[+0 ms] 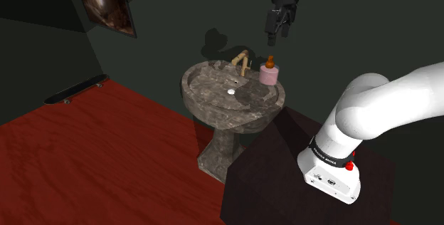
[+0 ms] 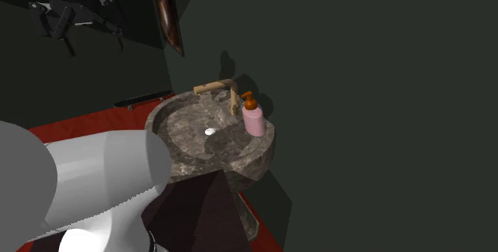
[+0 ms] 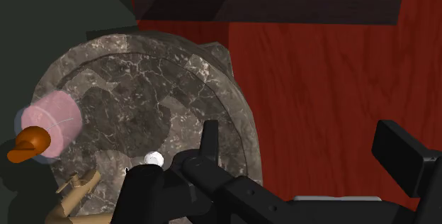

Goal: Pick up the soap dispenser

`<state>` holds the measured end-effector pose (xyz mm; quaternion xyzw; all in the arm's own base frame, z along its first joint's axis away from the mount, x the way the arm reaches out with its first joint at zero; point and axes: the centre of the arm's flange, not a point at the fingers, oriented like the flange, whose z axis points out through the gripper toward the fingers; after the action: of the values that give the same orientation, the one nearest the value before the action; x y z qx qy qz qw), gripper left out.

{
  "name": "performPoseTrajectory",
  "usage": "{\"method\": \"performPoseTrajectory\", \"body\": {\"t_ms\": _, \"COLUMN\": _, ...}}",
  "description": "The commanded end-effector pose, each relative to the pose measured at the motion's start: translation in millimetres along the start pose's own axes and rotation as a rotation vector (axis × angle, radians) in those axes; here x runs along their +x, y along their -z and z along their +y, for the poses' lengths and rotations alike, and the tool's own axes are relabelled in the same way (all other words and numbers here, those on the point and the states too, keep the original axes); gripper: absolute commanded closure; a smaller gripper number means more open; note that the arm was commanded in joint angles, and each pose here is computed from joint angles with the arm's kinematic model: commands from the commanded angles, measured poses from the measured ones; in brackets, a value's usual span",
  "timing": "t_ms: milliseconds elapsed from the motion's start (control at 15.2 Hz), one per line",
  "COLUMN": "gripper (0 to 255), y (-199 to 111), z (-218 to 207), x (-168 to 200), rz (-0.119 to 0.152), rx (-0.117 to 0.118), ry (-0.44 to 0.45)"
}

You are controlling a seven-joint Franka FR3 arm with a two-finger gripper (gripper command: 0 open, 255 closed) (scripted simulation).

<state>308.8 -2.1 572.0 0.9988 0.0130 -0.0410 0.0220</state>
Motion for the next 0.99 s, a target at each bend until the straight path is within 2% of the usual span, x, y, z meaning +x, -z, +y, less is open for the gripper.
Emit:
{"method": "performPoseTrajectory", "body": {"t_ms": 0, "gripper": 0, "y": 0.0, "z": 0.0, "x": 0.0, "rz": 0.000, "rx": 0.000, "ry": 0.000}}
{"method": "performPoseTrajectory", "body": {"t_ms": 924, "gripper": 0, "y": -109.8, "z": 139.4, "x": 41.0, "rz": 0.033, "rx": -0.013, "ry": 0.010}}
